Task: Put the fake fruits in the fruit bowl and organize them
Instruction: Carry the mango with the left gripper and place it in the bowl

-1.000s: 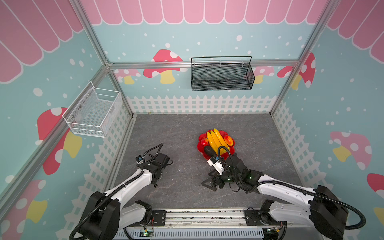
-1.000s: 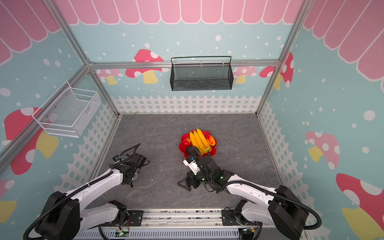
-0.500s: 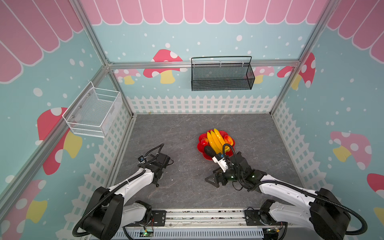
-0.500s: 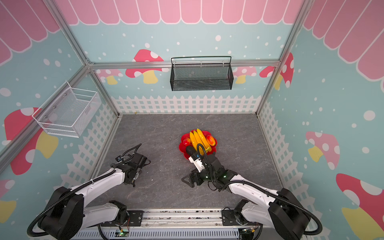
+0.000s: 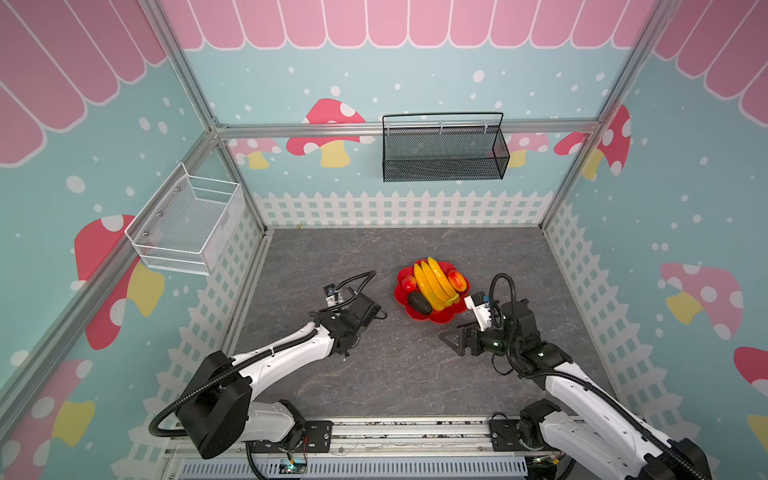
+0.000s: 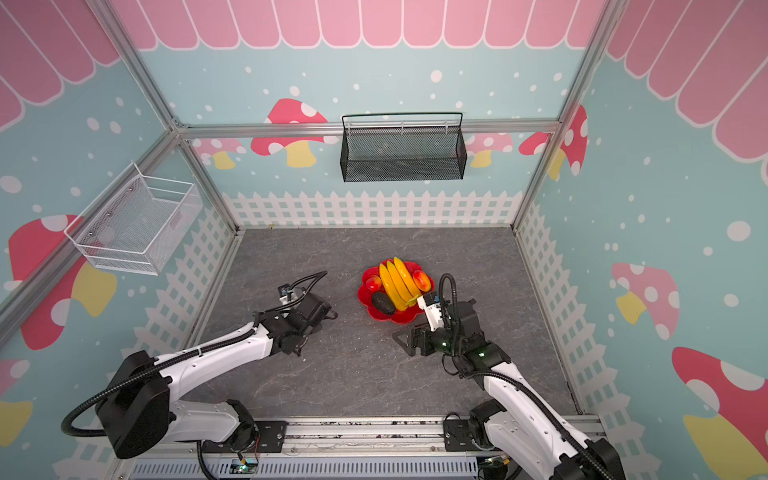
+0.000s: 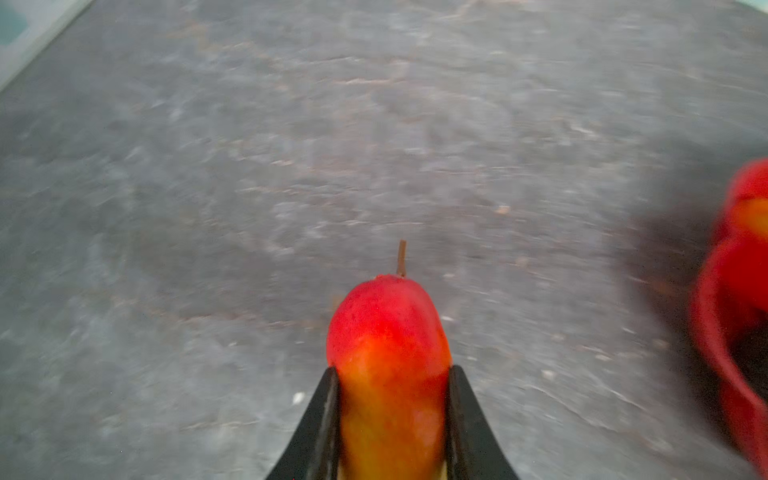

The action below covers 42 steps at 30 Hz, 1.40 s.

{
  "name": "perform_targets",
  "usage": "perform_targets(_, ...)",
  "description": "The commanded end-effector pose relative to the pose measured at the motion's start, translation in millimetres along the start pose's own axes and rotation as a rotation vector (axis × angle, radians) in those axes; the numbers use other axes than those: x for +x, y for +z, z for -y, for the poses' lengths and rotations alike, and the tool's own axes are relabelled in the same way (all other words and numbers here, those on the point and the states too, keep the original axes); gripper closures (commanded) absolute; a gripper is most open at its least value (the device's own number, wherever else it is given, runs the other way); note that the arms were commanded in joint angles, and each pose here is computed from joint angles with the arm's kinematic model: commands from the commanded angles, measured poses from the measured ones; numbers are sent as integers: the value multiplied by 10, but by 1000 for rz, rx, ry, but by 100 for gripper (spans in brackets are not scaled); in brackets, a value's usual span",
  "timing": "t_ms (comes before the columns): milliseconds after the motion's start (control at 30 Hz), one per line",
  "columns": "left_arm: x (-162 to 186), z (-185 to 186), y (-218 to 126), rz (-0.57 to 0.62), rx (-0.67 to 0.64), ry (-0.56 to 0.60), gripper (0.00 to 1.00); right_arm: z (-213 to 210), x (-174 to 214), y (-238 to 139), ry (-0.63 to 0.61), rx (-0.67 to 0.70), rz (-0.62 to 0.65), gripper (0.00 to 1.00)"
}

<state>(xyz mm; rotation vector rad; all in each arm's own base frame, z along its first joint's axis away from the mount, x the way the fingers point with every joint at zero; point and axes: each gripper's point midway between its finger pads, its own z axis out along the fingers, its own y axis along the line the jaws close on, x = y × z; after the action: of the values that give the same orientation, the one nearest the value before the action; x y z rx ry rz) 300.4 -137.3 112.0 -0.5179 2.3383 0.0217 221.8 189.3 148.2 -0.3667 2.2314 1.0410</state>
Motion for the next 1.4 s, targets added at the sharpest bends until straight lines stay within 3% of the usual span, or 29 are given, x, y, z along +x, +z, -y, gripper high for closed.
perform_targets(0,-56,762,-81,-6,181,62,73,63,89,-67,34,11,-21,4)
perform_targets(200,79,1711,-131,-47,339,149,73,96,111,-145,44,41,-15,4)
perform_targets(367,272,2278,-127,-89,464,96,72,119,161,-172,59,56,-15,4)
perform_targets(533,465,2592,-46,-151,544,48,72,115,161,-205,65,64,-11,4)
perform_targets(800,677,2658,107,-193,537,48,69,104,147,-227,59,68,-7,4)
perform_targets(900,680,2629,113,-190,530,47,62,102,138,-225,60,68,-9,4)
perform_targets(1033,602,2609,35,-167,541,55,42,91,102,-228,57,69,-3,4)
perform_targets(1267,312,2494,-229,-86,566,80,30,113,-104,-250,43,108,31,4)
perform_targets(1333,148,2376,-340,-23,556,95,18,174,-250,-285,40,147,60,4)
perform_targets(1367,43,2295,-423,14,554,107,4,227,-336,-311,42,170,79,4)
